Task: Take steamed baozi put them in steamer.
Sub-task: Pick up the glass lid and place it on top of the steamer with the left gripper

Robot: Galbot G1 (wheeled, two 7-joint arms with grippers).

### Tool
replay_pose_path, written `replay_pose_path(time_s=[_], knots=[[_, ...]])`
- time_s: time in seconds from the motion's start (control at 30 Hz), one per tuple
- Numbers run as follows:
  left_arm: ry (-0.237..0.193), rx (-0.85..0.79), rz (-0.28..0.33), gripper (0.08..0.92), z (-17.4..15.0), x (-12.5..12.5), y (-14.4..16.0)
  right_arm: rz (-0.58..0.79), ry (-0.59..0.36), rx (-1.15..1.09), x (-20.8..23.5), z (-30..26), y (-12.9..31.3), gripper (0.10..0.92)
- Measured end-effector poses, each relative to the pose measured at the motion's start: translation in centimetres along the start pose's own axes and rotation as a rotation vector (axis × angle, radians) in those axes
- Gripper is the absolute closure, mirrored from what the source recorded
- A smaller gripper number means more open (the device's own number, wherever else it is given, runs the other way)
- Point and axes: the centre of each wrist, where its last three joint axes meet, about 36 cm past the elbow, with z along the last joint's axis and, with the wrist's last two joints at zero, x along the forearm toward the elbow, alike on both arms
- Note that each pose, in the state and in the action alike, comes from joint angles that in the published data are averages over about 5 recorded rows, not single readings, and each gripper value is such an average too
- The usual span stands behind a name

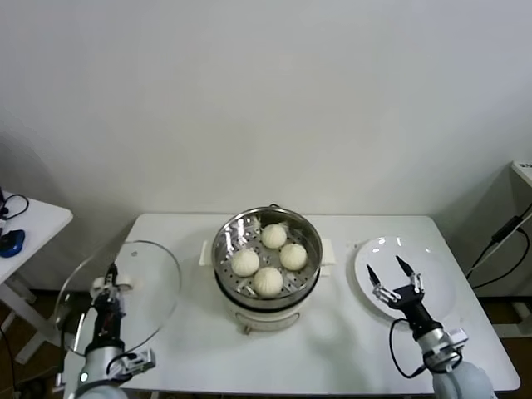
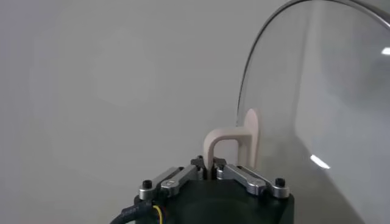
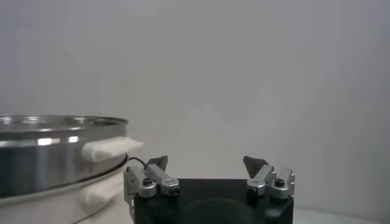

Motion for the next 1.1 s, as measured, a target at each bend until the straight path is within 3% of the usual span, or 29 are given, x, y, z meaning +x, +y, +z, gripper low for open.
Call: replay_pose_path(time_s=[0.27, 0.43, 0.67, 1.1], knots=[[0.023, 0.023, -0.070, 0.845, -1.2, 0.4, 3.2, -0.004, 0.018, 0.005, 0.9, 1.2, 0.5, 0.200], [0.011, 0.056, -0.101, 0.845, -2.5, 0.2, 4.3, -0.004, 0.023, 0.009, 0.9, 1.6, 0.8, 0.200], [-0.047, 0.121, -0.112, 0.845, -5.6, -0.6, 5.0, -0.003, 0.026, 0.018, 0.6, 1.9, 1.4, 0.200], [-0.168, 0.205, -0.079, 0.845, -13.5, -2.4, 5.1, 0.010, 0.032, 0.036, -0.2, 2.0, 1.7, 0.200]])
